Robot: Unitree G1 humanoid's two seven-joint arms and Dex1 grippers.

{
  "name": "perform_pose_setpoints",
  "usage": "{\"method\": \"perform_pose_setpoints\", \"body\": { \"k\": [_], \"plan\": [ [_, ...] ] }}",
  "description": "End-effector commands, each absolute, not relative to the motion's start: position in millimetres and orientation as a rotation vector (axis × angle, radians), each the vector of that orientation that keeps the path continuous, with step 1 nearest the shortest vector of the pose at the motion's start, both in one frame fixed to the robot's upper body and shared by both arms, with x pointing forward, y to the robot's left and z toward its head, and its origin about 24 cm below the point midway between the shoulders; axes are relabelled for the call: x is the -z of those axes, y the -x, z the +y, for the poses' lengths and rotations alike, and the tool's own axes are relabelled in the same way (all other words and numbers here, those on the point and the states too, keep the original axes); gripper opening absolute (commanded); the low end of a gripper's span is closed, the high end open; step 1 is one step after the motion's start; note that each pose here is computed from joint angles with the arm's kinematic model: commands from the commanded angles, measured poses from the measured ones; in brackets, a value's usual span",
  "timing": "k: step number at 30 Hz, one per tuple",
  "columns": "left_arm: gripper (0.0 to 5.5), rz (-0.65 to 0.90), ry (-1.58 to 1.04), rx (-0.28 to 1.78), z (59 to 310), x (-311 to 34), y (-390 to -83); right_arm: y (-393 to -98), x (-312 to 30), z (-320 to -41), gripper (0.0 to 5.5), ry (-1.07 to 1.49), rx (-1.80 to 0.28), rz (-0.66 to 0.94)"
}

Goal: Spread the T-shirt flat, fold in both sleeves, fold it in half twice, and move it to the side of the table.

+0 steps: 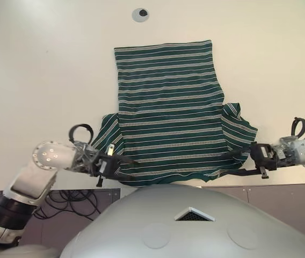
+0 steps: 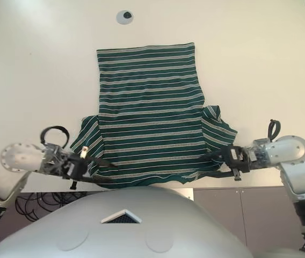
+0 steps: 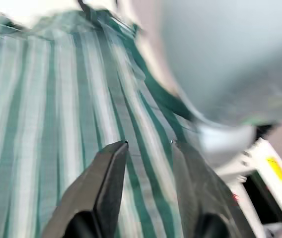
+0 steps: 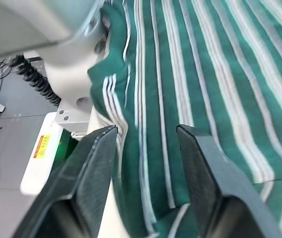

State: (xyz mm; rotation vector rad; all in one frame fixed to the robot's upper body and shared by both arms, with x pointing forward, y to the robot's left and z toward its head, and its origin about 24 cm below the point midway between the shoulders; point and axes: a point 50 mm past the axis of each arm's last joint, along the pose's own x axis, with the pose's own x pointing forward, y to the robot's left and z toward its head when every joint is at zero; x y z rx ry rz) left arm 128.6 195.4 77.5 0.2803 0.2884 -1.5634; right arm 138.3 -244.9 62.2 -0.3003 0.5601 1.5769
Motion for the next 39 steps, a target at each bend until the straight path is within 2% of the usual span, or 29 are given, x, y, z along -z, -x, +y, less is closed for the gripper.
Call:
{"method": "perform_pose_setpoints", "body": {
  "k": [1, 4, 7, 12, 30, 39],
  "plan": [
    [1.55, 0.301, -0.100, 1.326, 221, -83, -122, -146, -71, -248, 2.17, 0.332, -1.536, 0.526],
    [1.55, 0.375, 0.031, 1.106, 248, -65, -116, -146, -69, -247, 2.17, 0.328, -1.521, 0.517],
    [1.55, 0.442, 0.102, 0.986, 269, -47, -109, -147, -66, -247, 2.17, 0.326, -1.510, 0.513],
    [2.24, 0.451, 0.208, 0.832, 304, -35, -109, -148, -63, -245, 2.23, 0.324, -1.504, 0.510],
    [2.24, 0.687, 0.216, 0.867, 290, -15, -103, -150, -59, -248, 2.23, 0.341, -1.487, 0.509],
    [0.97, 0.720, 0.219, 0.878, 294, -13, -97, -150, -60, -245, 2.23, 0.336, -1.489, 0.503]
  ]
}}
